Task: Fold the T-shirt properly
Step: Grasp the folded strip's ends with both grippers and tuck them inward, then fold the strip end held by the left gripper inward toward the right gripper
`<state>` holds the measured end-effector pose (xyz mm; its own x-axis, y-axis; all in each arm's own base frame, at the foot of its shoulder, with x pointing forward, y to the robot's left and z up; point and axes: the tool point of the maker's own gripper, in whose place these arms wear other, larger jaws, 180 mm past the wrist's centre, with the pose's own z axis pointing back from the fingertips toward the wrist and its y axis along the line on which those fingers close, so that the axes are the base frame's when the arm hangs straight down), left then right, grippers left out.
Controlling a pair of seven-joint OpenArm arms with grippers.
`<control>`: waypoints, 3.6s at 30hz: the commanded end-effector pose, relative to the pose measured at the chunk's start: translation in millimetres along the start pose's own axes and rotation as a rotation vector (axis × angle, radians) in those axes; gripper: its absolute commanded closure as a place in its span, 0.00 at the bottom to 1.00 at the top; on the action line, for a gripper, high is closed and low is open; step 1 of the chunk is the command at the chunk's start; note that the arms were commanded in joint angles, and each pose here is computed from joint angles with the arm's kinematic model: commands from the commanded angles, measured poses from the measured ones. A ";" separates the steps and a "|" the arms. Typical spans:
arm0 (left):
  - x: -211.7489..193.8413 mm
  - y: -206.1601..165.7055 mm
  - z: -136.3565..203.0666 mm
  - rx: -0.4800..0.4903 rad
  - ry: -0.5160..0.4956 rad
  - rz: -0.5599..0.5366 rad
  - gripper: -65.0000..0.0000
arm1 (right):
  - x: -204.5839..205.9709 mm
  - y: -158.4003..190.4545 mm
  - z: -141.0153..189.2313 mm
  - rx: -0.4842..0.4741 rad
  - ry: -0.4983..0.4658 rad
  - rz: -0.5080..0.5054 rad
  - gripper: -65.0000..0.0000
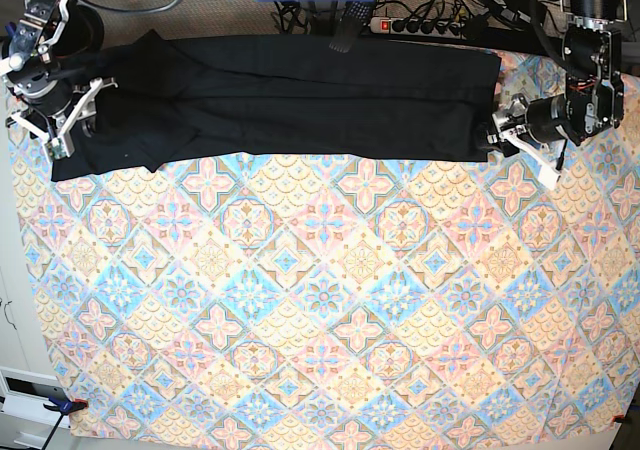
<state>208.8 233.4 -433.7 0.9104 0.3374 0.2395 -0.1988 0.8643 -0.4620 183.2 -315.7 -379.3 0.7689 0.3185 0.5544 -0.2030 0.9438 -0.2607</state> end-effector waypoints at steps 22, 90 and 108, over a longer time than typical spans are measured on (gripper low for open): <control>-55.4 0.4 -25.7 0.039 0.210 -0.072 0.45 | 19.8 -10.9 2.8 -0.027 -0.057 0.008 0.61; -40.5 -173.0 -50.7 -0.358 0.074 -0.087 1.00 | 28.3 -13.8 8.3 -0.043 -0.081 0.023 0.61; -54.5 -204.1 -45.8 -0.434 0.127 -0.162 0.47 | 30.3 -13.9 9.0 -0.045 -0.087 0.026 0.61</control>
<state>208.5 24.8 -404.2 0.9685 0.1338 0.2099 0.0644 0.6796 -0.7308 196.5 -314.4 -364.5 0.7361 0.3345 0.5885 -0.1985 0.9378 -0.2847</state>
